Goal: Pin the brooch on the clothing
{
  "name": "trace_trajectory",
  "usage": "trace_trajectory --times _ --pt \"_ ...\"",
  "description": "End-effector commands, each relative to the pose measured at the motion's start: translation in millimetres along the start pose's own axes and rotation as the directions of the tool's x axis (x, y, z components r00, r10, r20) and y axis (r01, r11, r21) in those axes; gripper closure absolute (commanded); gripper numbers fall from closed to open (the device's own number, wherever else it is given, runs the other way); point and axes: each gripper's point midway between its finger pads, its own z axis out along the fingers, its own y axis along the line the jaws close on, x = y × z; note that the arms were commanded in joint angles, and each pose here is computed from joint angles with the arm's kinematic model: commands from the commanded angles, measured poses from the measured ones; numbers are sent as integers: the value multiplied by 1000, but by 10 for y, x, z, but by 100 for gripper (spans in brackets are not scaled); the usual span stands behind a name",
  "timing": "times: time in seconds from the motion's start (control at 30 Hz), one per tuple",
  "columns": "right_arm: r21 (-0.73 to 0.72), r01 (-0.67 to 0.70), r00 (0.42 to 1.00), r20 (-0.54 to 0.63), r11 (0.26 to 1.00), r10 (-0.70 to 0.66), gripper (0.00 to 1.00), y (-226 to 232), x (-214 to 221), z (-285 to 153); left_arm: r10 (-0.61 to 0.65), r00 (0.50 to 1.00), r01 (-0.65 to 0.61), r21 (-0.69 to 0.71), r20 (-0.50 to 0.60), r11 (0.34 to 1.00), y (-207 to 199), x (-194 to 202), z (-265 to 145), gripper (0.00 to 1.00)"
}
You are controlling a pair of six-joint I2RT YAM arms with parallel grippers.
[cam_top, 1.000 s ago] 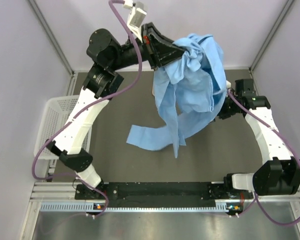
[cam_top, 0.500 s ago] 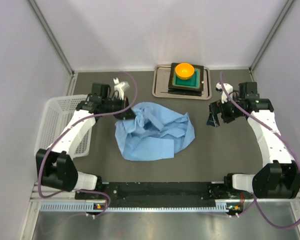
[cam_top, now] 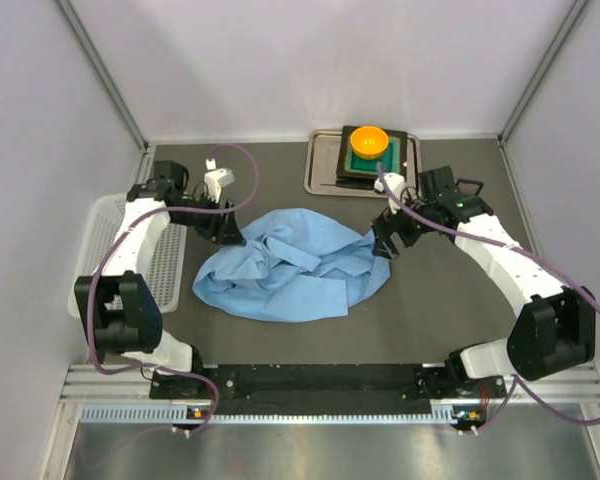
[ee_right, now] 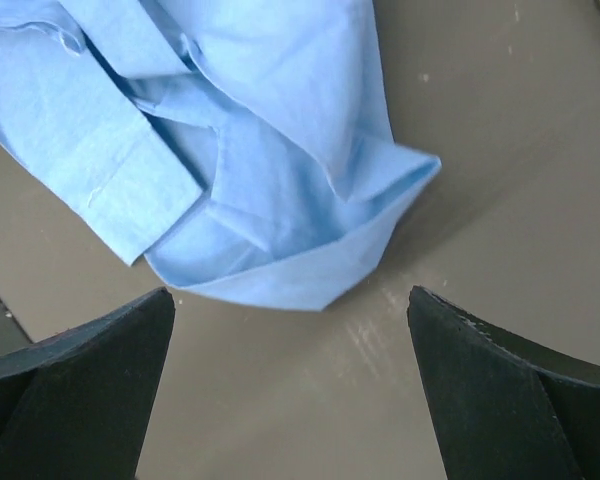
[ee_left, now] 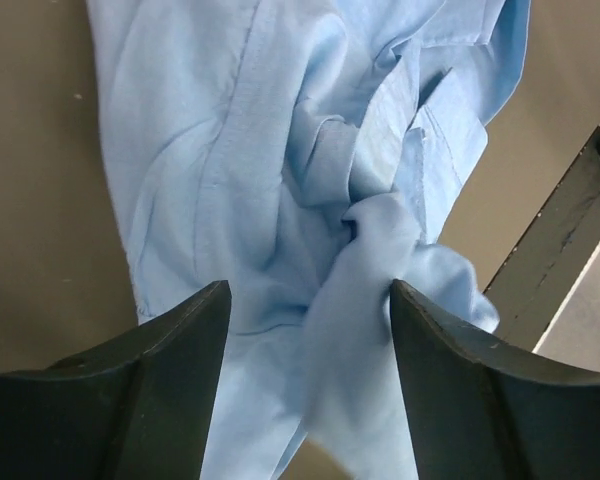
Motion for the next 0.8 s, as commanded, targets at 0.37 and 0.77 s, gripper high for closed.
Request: trace_trajectory --times 0.37,0.77 --pt "7 764 636 165 645 -754 7 442 -690 869 237 960 -228 -77 149 971 -23 -33 -677 24" --pt "93 881 459 69 464 -886 44 285 -524 1502 388 907 -395 7 165 919 -358 221 -697 22"
